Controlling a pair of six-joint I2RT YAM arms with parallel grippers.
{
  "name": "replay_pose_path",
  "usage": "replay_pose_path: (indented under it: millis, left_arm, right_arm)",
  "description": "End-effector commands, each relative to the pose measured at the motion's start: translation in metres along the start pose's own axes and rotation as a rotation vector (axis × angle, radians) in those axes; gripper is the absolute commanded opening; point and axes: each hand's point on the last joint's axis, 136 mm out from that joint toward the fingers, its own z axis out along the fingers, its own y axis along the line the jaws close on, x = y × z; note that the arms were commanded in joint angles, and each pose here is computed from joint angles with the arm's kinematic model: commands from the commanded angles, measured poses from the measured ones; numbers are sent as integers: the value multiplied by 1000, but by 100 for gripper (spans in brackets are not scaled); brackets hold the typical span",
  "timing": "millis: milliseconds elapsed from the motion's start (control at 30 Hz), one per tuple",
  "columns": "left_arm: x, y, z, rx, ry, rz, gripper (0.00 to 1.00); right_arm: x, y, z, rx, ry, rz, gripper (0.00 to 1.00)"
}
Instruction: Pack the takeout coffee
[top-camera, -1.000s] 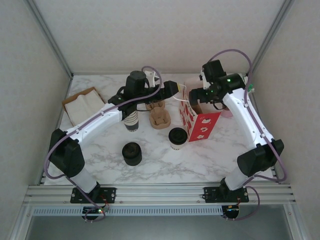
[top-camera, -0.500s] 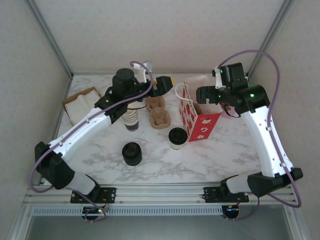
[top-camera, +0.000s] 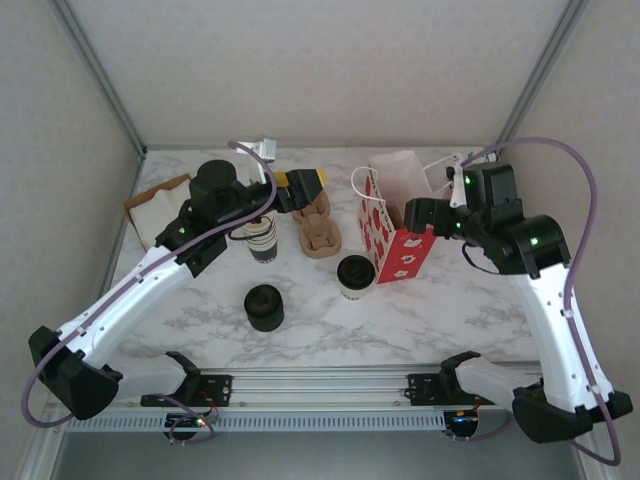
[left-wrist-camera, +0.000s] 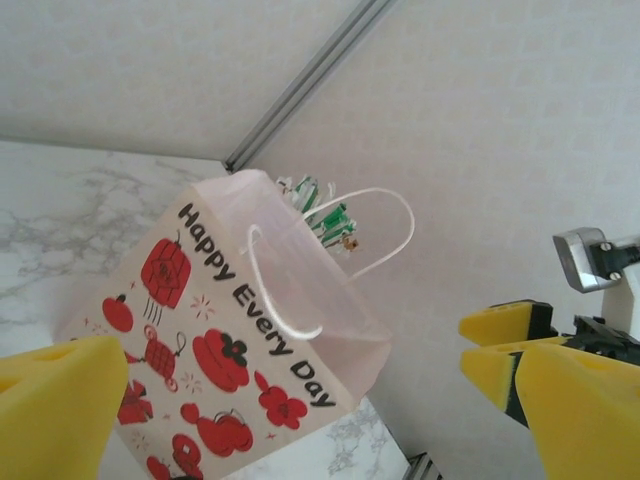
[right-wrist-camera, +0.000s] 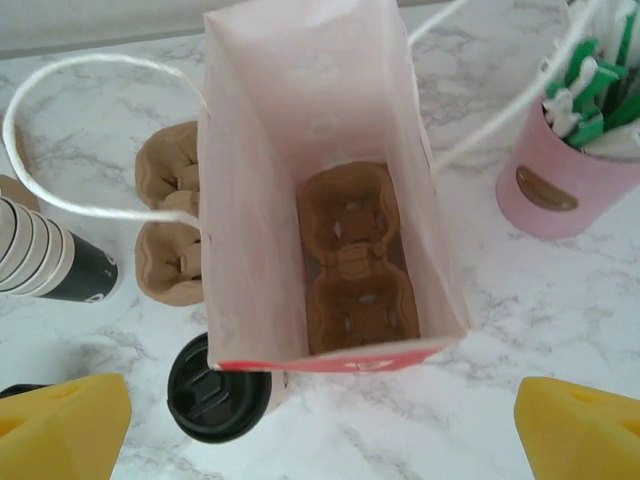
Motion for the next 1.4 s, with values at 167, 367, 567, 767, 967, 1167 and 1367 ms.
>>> replay_pose_path:
  millis: [167, 367, 567, 767, 967, 1167, 1367]
  left_arm:
    - [26, 17, -4, -28, 41, -51, 100]
    - [49, 32, 5, -50, 85, -79, 100]
    - [59, 45, 16, -66, 84, -102, 100]
    - [63, 44, 25, -58, 105, -100, 100]
    - [65, 44, 29, -53, 110, -93, 100]
    - [65, 44, 31, -46, 110, -88, 100]
    - [65, 44, 32, -47, 113, -83, 100]
  right_arm:
    - [43, -6, -2, -37, 33, 122, 99]
    - [67, -1, 15, -102, 49, 150, 99]
    - [93, 6, 49, -190, 21, 184, 91]
    - [113, -6, 79, -135, -45, 223, 74]
    - [120, 7, 104, -144, -33, 180, 68]
    - [122, 2, 125, -80, -17, 157, 59]
    - [115, -5, 134, -4, -21, 117, 57]
